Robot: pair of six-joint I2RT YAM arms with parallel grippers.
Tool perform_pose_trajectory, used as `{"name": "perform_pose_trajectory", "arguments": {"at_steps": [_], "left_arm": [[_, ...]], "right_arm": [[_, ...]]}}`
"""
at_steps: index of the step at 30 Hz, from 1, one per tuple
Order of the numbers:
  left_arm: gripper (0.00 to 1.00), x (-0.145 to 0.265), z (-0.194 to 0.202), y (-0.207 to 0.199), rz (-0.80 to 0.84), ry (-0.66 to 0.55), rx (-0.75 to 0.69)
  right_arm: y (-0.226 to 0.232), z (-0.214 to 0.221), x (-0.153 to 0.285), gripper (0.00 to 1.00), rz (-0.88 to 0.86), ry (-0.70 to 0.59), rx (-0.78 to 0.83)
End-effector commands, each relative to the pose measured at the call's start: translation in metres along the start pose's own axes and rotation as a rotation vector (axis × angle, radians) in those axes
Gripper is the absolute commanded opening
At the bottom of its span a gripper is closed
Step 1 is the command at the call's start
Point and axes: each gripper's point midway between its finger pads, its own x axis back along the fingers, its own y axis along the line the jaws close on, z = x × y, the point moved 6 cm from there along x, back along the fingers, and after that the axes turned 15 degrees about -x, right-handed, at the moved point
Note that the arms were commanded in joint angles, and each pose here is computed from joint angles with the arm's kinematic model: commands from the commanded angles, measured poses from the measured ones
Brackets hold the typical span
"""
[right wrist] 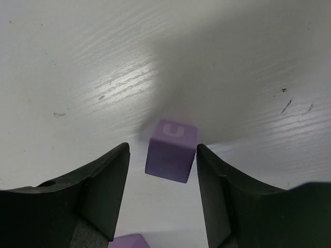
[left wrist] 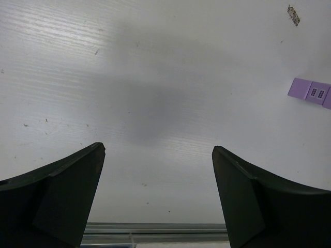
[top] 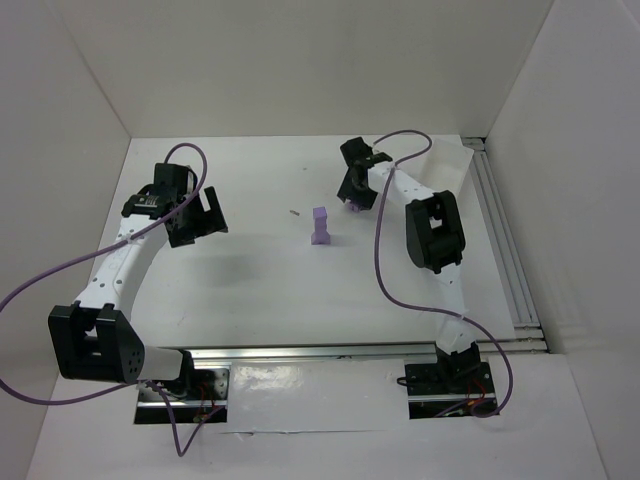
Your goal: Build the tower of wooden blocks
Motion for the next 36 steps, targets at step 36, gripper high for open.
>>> {"name": "perform_pose_trajectory", "arguments": {"at_steps": [36], "left_arm": [[0.98, 0.017, -0.017, 0.004, -0.034, -0.055, -0.012]], "right_arm": [[0.031, -0.011, 0.233, 0.27, -0.259, -0.051, 0.387]]}}
